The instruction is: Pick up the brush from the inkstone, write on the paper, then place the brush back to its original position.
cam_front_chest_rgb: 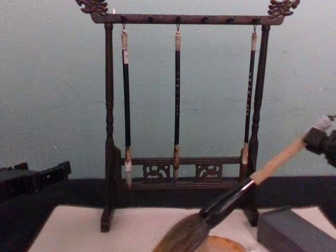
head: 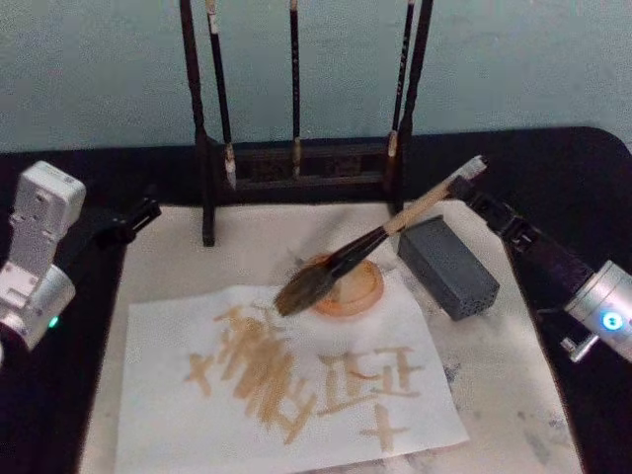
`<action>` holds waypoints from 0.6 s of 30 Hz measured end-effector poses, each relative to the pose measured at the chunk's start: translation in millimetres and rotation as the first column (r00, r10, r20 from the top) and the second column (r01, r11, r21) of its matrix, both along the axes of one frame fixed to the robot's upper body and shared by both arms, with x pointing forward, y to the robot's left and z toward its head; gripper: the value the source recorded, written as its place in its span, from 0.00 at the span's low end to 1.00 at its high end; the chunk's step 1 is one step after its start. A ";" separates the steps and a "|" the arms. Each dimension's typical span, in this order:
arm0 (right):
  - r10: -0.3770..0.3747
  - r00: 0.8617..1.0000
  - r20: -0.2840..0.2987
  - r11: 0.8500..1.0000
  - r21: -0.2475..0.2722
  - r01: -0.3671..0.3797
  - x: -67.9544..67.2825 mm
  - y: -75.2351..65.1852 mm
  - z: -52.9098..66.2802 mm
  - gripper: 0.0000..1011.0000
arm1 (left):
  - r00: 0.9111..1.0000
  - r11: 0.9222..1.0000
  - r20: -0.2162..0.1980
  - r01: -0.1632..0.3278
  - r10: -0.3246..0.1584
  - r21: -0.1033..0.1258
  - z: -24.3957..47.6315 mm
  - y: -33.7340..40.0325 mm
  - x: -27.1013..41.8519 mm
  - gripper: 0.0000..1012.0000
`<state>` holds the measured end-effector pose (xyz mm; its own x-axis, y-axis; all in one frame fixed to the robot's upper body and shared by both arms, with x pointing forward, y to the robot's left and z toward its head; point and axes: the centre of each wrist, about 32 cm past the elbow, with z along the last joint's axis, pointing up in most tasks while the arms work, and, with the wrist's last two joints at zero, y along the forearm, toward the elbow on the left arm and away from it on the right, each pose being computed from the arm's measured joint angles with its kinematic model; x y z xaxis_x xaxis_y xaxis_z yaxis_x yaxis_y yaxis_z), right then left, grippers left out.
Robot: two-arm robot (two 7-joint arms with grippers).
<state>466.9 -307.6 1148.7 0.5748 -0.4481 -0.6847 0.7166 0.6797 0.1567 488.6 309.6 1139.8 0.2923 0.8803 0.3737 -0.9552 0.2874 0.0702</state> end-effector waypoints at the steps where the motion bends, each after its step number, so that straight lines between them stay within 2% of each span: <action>1: 0.007 1.000 0.006 1.000 -0.009 -0.007 -0.9 1.7 1.3 0.13 | 1.000 1.000 0.000 0.000 0.000 0.000 0.0 0.0 0.0 0.99; 5: 0.047 0.999 0.026 0.998 -0.039 -0.045 -6.0 12.0 6.8 0.13 | 1.000 1.000 0.000 0.000 0.000 0.000 0.0 0.0 0.0 0.99; 11: 0.097 0.995 0.037 0.994 -0.047 -0.095 -11.4 24.7 8.4 0.13 | 1.000 1.000 0.000 0.000 0.000 0.000 0.0 0.0 0.0 0.99; 18: 0.147 0.989 0.026 0.988 -0.052 -0.145 -15.2 40.2 1.8 0.13 | 1.000 1.000 0.000 0.000 0.000 0.000 0.0 0.0 0.0 0.99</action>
